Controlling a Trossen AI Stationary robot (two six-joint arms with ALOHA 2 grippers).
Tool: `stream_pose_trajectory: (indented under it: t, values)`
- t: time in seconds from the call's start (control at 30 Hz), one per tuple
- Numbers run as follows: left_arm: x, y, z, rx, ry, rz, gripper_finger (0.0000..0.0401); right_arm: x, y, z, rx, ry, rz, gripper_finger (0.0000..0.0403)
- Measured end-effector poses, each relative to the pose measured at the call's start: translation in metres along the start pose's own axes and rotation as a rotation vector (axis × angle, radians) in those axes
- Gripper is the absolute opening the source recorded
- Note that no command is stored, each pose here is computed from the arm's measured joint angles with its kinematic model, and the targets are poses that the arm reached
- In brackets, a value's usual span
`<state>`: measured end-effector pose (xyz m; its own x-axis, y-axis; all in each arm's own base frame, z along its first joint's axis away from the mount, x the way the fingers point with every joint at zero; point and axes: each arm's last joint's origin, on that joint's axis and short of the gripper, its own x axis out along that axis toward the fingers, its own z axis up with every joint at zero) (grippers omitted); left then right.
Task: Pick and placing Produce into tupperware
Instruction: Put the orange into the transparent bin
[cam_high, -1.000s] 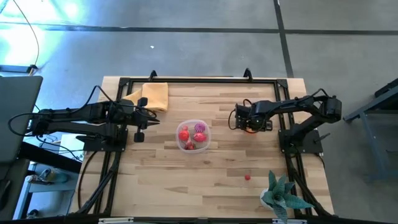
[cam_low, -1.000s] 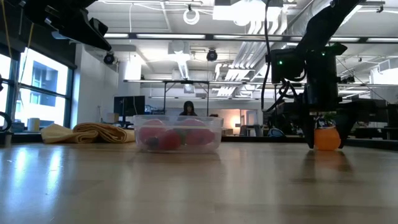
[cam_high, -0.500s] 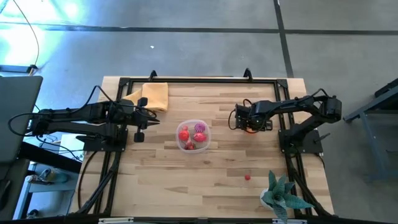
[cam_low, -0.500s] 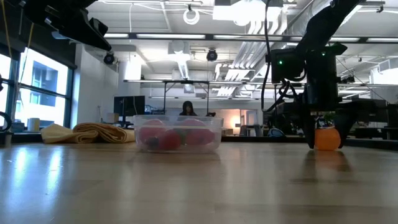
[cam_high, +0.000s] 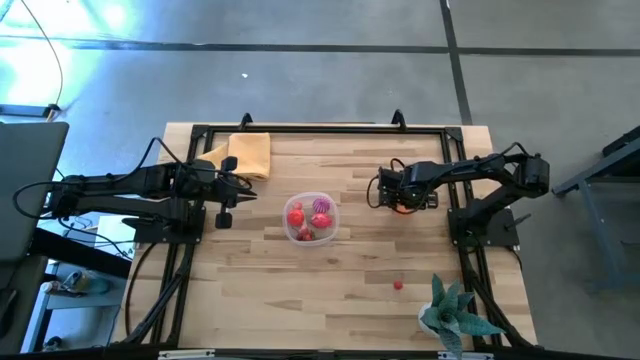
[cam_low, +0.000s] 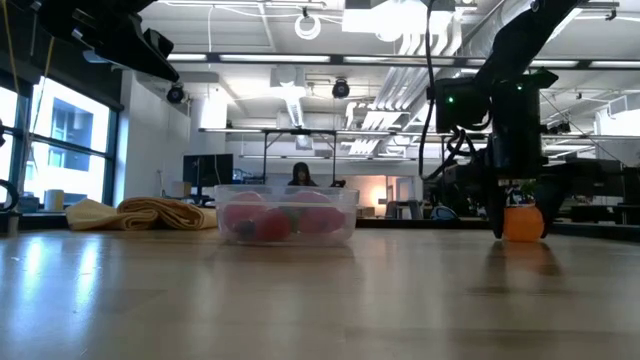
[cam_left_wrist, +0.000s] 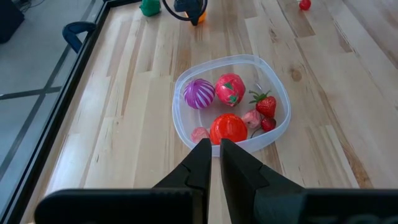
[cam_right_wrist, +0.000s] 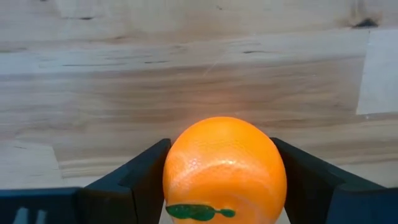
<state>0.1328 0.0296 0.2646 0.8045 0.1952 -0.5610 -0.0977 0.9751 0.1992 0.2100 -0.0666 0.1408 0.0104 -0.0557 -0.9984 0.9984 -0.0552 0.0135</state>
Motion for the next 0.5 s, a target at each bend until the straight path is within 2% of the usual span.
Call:
stream_pose_trajectory:
  t: [0.27,0.5]
  values:
    - [0.0,0.0,0.0,0.0,0.0,0.0,0.0024,0.0,0.007,0.0,-0.039,0.025,0.078,0.0237]
    - [0.0,0.0,0.0,0.0,0.0,0.0,0.0024,-0.004,0.021,0.002,-0.122,0.04,0.226,0.0237]
